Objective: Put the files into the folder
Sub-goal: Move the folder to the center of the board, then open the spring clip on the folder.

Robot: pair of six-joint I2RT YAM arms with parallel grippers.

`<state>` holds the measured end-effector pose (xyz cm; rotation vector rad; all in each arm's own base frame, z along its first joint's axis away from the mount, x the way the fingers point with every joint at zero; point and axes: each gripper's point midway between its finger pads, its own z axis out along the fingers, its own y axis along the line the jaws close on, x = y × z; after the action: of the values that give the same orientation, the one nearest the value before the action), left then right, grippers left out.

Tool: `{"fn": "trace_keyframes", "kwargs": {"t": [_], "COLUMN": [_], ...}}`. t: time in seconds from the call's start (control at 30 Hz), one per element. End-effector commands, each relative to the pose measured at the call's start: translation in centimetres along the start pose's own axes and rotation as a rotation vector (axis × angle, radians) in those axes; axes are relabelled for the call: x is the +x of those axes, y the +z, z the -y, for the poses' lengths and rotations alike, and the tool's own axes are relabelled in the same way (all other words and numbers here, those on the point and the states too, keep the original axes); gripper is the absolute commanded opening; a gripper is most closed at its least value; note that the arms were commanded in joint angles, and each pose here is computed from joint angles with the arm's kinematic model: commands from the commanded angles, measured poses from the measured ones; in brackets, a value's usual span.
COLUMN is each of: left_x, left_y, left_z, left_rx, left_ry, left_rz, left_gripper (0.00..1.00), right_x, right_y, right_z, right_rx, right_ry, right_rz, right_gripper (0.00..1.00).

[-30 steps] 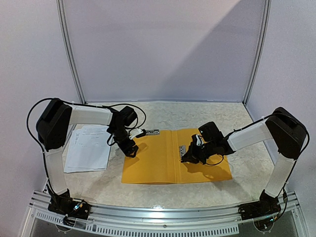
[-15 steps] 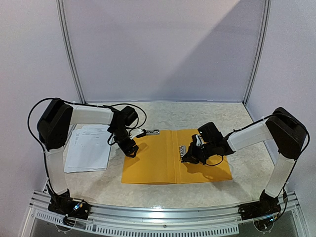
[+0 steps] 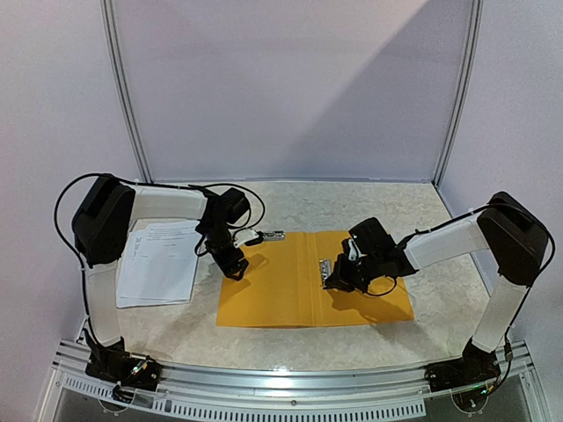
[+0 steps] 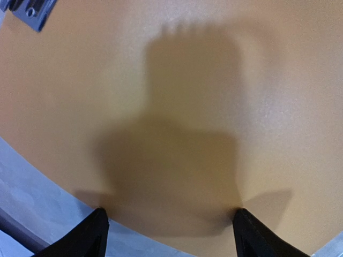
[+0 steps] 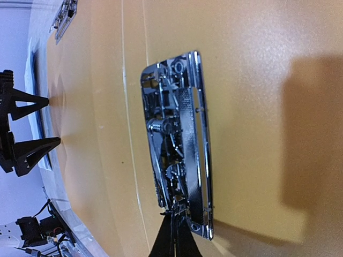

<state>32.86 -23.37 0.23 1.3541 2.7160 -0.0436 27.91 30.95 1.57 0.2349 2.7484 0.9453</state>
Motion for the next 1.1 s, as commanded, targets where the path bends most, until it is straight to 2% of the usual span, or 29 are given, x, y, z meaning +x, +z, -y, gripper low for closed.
{"fn": "trace_keyframes", "kwargs": {"t": [0.0, 0.33, 0.67, 0.8, 0.97, 1.07], "left_x": [5.0, 5.0, 5.0, 5.0, 5.0, 5.1], "left_y": [5.8, 5.9, 6.0, 6.0, 6.0, 6.1], "left_z": [1.4, 1.4, 1.4, 1.5, 1.5, 1.5], "left_rx": [-0.013, -0.015, -0.014, -0.013, -0.011, -0.009], "left_ry": [0.061, 0.067, 0.070, 0.070, 0.070, 0.072], "left_rz": [-0.222, -0.227, -0.232, -0.231, -0.233, -0.236], "left_gripper": [0.82, 0.82, 0.82, 0.82, 0.82, 0.83], "right_x": [2.6, 0.8, -1.3, -2.5, -2.7, -2.2], "right_y": [-0.7, -1.9, -6.1, -8.3, -9.2, -8.8], "right_z": [6.2, -2.7, -7.3, -8.6, -8.1, -7.3], "right_rx": [0.252, -0.060, -0.100, -0.069, 0.000, 0.042], "right_ry": [0.055, -0.005, -0.194, -0.322, -0.547, -0.837], "right_rz": [-0.069, -0.073, -0.014, 0.037, 0.054, 0.111], "right_gripper": [0.00, 0.05, 0.20, 0.28, 0.46, 0.53]}}
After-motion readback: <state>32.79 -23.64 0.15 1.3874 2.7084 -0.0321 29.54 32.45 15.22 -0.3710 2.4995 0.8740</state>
